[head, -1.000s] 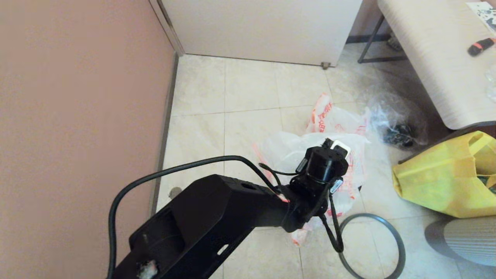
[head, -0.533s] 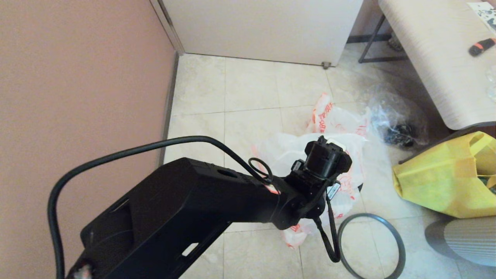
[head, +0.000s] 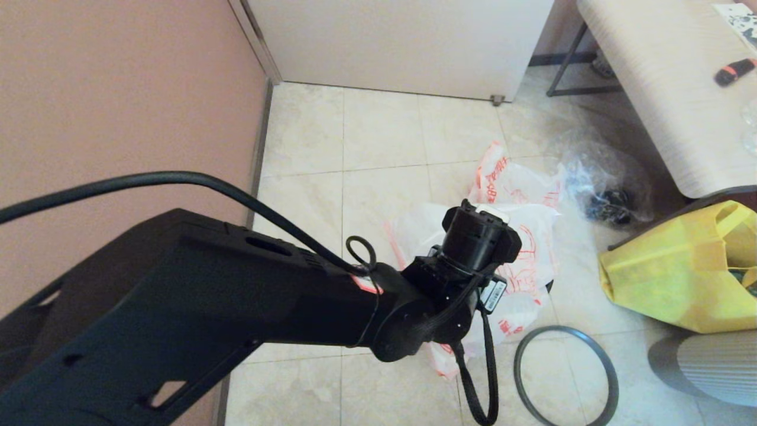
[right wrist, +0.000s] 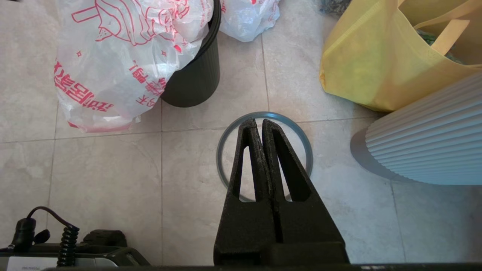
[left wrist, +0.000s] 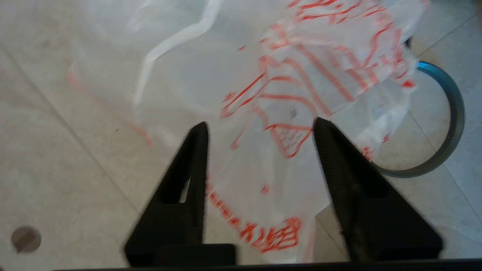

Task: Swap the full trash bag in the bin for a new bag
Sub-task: Put the new garbage bag on the trash can

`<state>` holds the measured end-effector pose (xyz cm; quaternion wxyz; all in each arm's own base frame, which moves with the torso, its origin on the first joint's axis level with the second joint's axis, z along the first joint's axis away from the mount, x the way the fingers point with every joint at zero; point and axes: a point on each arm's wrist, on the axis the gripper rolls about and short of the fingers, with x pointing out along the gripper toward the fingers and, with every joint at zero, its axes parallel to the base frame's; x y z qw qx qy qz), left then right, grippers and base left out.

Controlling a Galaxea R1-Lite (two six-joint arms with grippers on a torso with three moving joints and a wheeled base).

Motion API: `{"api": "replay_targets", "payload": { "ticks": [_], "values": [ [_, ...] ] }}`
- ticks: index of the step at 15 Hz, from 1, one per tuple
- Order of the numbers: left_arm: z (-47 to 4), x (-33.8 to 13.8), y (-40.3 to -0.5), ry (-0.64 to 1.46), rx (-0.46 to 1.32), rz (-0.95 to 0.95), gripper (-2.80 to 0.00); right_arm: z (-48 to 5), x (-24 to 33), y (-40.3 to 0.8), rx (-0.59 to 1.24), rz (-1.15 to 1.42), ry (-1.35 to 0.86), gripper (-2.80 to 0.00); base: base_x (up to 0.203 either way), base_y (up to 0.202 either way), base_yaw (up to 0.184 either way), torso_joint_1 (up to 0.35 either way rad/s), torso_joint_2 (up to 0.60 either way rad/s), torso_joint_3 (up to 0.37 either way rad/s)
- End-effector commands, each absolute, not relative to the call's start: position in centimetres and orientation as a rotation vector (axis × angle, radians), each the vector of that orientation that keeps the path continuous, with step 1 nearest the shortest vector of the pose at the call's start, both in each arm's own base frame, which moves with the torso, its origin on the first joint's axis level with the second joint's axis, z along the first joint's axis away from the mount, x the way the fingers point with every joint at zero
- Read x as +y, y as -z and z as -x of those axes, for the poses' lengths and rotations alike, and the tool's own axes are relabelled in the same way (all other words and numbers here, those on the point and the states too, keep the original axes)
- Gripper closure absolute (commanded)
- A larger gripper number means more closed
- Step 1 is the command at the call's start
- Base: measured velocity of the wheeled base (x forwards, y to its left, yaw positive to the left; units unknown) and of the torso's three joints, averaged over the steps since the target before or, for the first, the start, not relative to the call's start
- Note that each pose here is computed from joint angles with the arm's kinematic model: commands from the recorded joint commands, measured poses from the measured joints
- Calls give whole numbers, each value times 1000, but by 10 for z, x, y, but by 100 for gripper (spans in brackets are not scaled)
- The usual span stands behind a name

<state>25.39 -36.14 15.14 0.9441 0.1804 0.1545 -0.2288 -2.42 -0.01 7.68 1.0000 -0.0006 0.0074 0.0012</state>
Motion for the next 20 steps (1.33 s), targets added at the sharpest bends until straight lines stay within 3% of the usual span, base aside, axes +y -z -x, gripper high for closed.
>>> {"api": "replay_targets", "payload": {
  "ticks": [1,6,8,11,15,20],
  "values": [
    [-249,-344,-160,449,312,-352,0,24,0,-77,16,2,-2,0,0,0,0,0,0,0],
    [-262,-284,-171,306,283,-240,0,25,0,-79,21,73,-21,0,0,0,0,0,0,0],
    [-265,-261,-172,268,267,-214,0,27,0,-102,-2,91,-17,0,0,0,0,0,0,0],
    [-264,-246,-158,266,260,-199,0,-3,0,-148,149,92,-33,0,0,0,0,0,0,0],
    [-260,-239,-167,242,230,-175,0,-120,3,-204,389,100,-58,0,0,0,0,0,0,0],
    [-261,-229,-170,192,223,-178,0,-296,30,-231,446,143,-108,0,0,0,0,0,0,0]
  ]
}}
